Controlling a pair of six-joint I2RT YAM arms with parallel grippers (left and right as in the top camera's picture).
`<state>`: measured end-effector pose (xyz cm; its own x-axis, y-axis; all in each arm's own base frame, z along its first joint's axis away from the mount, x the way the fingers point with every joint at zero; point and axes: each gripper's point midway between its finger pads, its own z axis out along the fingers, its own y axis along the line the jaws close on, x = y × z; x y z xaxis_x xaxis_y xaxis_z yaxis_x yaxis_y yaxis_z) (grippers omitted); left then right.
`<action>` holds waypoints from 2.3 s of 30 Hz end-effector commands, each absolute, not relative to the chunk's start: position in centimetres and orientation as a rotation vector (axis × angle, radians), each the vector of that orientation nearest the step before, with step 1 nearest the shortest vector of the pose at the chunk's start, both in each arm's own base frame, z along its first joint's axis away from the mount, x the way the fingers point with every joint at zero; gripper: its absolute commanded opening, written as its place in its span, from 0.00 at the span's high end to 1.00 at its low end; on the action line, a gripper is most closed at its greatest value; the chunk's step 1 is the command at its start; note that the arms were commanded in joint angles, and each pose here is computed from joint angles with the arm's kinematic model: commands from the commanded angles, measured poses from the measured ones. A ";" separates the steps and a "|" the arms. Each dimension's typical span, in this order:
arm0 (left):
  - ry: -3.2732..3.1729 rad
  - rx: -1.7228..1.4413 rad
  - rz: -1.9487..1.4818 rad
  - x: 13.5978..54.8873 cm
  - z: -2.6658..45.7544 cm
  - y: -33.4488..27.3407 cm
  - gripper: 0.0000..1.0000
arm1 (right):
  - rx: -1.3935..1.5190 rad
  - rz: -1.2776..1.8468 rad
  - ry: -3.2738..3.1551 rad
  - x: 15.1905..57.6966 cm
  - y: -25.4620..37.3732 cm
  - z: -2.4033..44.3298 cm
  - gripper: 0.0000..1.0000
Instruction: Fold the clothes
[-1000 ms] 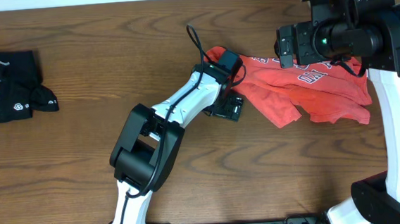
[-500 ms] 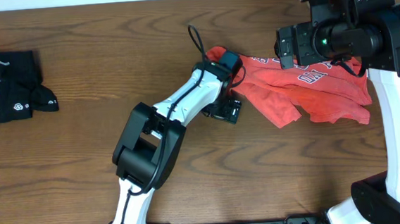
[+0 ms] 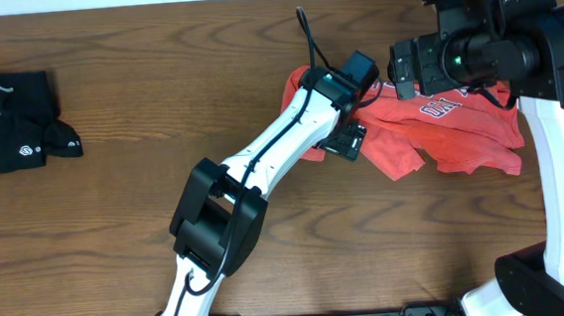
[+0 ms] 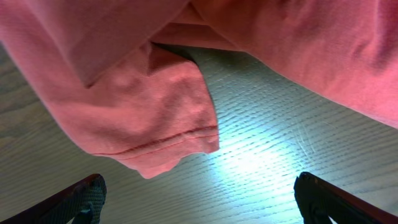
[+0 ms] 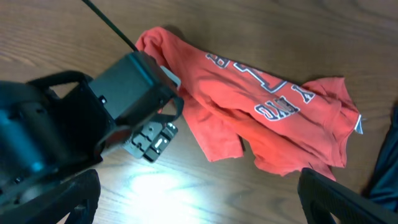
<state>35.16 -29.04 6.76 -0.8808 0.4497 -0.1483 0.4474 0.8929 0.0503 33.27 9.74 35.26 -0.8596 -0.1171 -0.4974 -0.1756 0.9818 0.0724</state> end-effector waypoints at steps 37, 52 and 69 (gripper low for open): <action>3.020 0.652 0.123 36.6 0.6 -26.4 0.94 | -0.242 0.184 2.624 31.9 10.1 35.7 0.35; 2.726 0.530 0.156 39.0 14.3 -24.0 0.94 | -0.239 0.187 2.610 32.5 10.3 35.7 0.55; 2.664 0.195 0.179 41.8 20.8 -13.9 0.94 | -0.186 0.131 2.688 33.6 8.9 32.9 0.69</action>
<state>41.51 -15.50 18.37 -0.9015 0.1988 -0.3843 0.1500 0.9767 0.1535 33.22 9.73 33.63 -0.8844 -0.1238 -0.4500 -0.1767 0.9812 0.0773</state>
